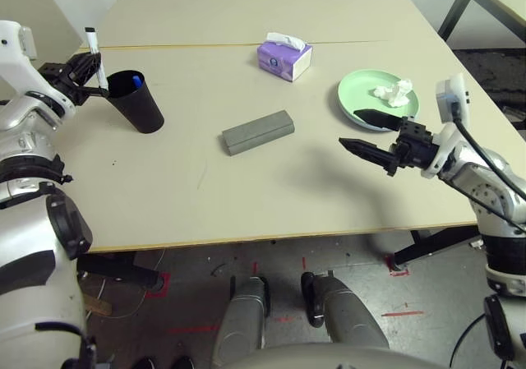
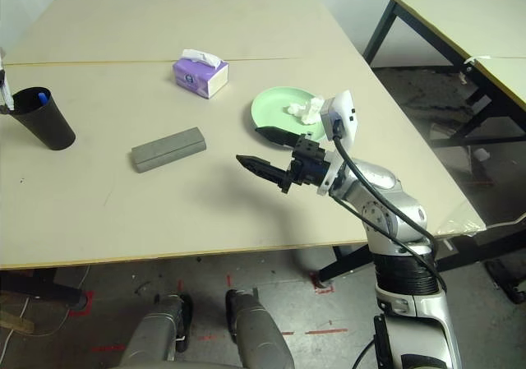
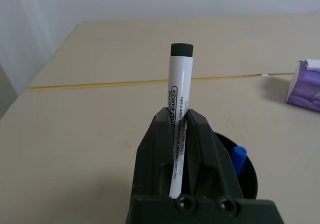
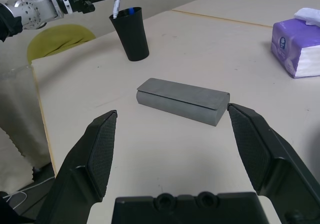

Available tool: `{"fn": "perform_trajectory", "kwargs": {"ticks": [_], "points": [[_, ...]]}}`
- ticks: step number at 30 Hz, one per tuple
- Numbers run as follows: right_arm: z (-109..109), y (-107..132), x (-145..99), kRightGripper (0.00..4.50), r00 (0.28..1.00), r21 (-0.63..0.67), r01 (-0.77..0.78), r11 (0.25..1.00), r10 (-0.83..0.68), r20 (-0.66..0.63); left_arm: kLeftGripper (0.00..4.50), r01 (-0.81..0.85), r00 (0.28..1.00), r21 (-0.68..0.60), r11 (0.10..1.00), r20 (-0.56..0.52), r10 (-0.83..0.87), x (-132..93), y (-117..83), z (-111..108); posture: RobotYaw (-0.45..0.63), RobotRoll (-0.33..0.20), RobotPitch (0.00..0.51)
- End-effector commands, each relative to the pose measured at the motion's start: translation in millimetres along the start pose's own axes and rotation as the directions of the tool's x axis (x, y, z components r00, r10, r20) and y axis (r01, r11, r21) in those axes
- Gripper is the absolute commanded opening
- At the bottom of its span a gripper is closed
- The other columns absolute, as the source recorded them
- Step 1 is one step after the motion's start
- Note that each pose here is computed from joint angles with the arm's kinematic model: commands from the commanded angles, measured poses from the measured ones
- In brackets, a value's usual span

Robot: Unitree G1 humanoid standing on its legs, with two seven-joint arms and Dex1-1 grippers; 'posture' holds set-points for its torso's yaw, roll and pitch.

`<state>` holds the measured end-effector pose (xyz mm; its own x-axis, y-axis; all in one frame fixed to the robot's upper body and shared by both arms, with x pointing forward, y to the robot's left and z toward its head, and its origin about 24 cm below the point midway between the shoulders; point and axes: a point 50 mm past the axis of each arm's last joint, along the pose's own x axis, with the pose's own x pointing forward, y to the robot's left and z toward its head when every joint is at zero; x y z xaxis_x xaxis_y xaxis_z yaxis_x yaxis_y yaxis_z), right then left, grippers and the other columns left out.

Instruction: Organize and tidy the items on the table.

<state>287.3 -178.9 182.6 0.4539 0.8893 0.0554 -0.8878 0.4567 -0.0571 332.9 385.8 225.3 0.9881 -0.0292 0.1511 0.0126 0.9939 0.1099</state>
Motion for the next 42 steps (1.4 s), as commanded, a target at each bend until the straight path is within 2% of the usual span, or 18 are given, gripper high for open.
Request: {"fn": "perform_trajectory", "kwargs": {"ticks": [1,7,10,15,19,23,25,28,31,34,37,42], "points": [[5.8,0.8,-1.5,4.5,1.0,-0.018,-0.009,1.0,0.009,0.004,1.64,-0.009,1.0,-0.005,1.0,0.006,0.009,-4.6,3.3,-3.2,-0.07,0.0,0.165],[5.0,0.8,0.9,4.5,1.0,-0.019,-0.015,1.0,0.015,0.003,3.7,-0.017,1.0,-0.011,1.0,0.012,0.017,-7.7,7.0,-1.9,-0.07,0.0,0.163],[4.2,1.3,2.6,4.5,1.0,-0.017,-0.019,1.0,0.019,0.003,4.47,-0.016,1.0,-0.01,1.0,0.012,0.016,-7.7,7.2,-1.2,-0.07,0.0,0.167],[3.3,0.7,2.2,4.5,1.0,-0.009,-0.014,1.0,0.014,0.007,4.47,-0.003,1.0,-0.022,1.0,0.019,0.003,-7.4,7.2,1.5,-0.07,0.0,0.171],[10.7,-5.7,-5.5,4.5,0.998,0.003,0.031,1.0,-0.031,0.045,4.47,0.01,0.997,-0.069,0.998,0.075,-0.004,-10.8,13.0,12.6,-0.07,0.0,0.176],[35.7,-21.5,-26.1,4.5,0.98,0.007,0.146,0.989,-0.146,0.135,4.47,0.001,0.984,-0.16,0.987,0.177,0.028,-24.4,30.4,32.4,-0.07,0.0,0.185],[51.9,-33.1,-43.9,4.5,0.948,0.007,0.261,0.965,-0.257,0.19,4.47,-0.044,0.973,-0.192,0.98,0.212,0.085,-37.2,44.0,38.5,-0.06,0.0,0.19],[63.0,-44.2,-65.2,4.5,0.891,0.018,0.395,0.919,-0.388,0.236,4.47,-0.105,0.959,-0.221,0.97,0.237,0.158,-53.1,58.8,41.1,-0.06,0.0,0.199],[54.8,-53.2,-100.1,4.5,0.787,0.031,0.584,0.811,-0.575,0.226,4.47,-0.246,0.929,-0.241,0.939,0.216,0.299,-79.9,79.5,30.4,-0.06,0.0,0.205],[35.6,-54.2,-121.7,4.5,0.703,0.009,0.7,0.714,-0.691,0.167,4.47,-0.325,0.913,-0.233,0.917,0.175,0.368,-97.6,87.6,13.5,-0.06,0.0,0.207],[11.4,-53.5,-135.0,4.5,0.632,-0.015,0.773,0.635,-0.766,0.118,4.47,-0.328,0.932,-0.182,0.927,0.095,0.349,-103.6,82.1,-11.8,-0.05,0.0,0.209],[-16.9,-53.9,-141.0,4.5,0.549,-0.017,0.834,0.551,-0.827,0.119,4.47,-0.198,0.98,-0.06,0.978,-0.041,0.196,-99.0,53.6,-53.1,-0.04,0.0,0.212]]}}
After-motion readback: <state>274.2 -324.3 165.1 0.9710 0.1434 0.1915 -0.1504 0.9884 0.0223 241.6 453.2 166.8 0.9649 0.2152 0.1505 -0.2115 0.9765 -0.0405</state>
